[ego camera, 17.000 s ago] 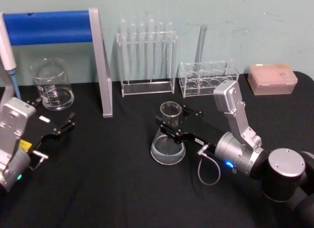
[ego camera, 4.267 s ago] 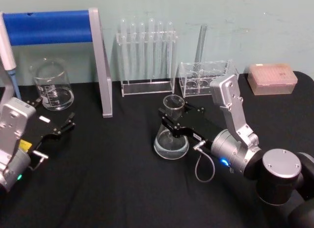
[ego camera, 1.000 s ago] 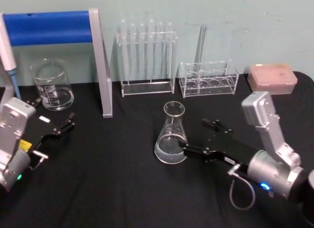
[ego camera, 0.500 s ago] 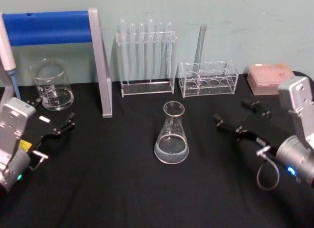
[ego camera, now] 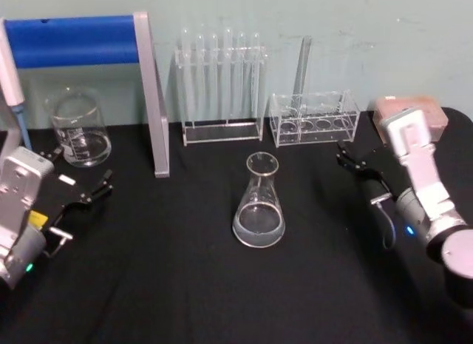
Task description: Grasp the erlenmeyer flask with one hand, shake it three times, then place it back.
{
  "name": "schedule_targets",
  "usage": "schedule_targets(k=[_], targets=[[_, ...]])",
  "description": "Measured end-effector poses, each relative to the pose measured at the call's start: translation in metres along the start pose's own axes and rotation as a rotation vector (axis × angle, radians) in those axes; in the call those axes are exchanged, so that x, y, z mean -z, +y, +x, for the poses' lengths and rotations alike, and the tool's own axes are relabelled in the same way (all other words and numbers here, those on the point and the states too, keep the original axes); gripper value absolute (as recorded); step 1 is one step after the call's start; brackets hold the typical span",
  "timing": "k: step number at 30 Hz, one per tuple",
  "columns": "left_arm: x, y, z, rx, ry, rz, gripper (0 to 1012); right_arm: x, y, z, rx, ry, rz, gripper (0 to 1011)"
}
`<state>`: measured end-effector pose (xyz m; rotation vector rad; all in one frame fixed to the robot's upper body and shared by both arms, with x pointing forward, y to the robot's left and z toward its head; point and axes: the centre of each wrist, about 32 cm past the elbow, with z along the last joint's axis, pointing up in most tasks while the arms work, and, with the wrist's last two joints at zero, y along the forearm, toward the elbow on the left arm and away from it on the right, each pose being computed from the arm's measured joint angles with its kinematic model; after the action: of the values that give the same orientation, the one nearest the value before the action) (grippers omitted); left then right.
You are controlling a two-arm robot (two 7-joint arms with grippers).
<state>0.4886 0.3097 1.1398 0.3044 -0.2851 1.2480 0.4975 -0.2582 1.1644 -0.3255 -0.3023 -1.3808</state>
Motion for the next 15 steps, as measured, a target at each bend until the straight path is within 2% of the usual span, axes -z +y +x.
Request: schedule_targets(k=[2, 6, 9, 15], targets=[[0.0000, 0.0000, -0.0001, 0.000, 0.000, 0.000, 1001, 0.003, 0.005, -0.006, 0.018, -0.055, 0.010, 1003], [0.0000, 0.0000, 0.0000, 0.000, 0.000, 0.000, 1001, 0.007, 0.009, -0.013, 0.036, -0.120, 0.021, 1003], [0.0000, 0.0000, 0.0000, 0.000, 0.000, 0.000, 1001, 0.008, 0.010, -0.015, 0.041, -0.141, 0.026, 1003], [0.0000, 0.0000, 0.0000, 0.000, 0.000, 0.000, 1001, 0.008, 0.010, -0.014, 0.041, -0.137, 0.025, 1003]])
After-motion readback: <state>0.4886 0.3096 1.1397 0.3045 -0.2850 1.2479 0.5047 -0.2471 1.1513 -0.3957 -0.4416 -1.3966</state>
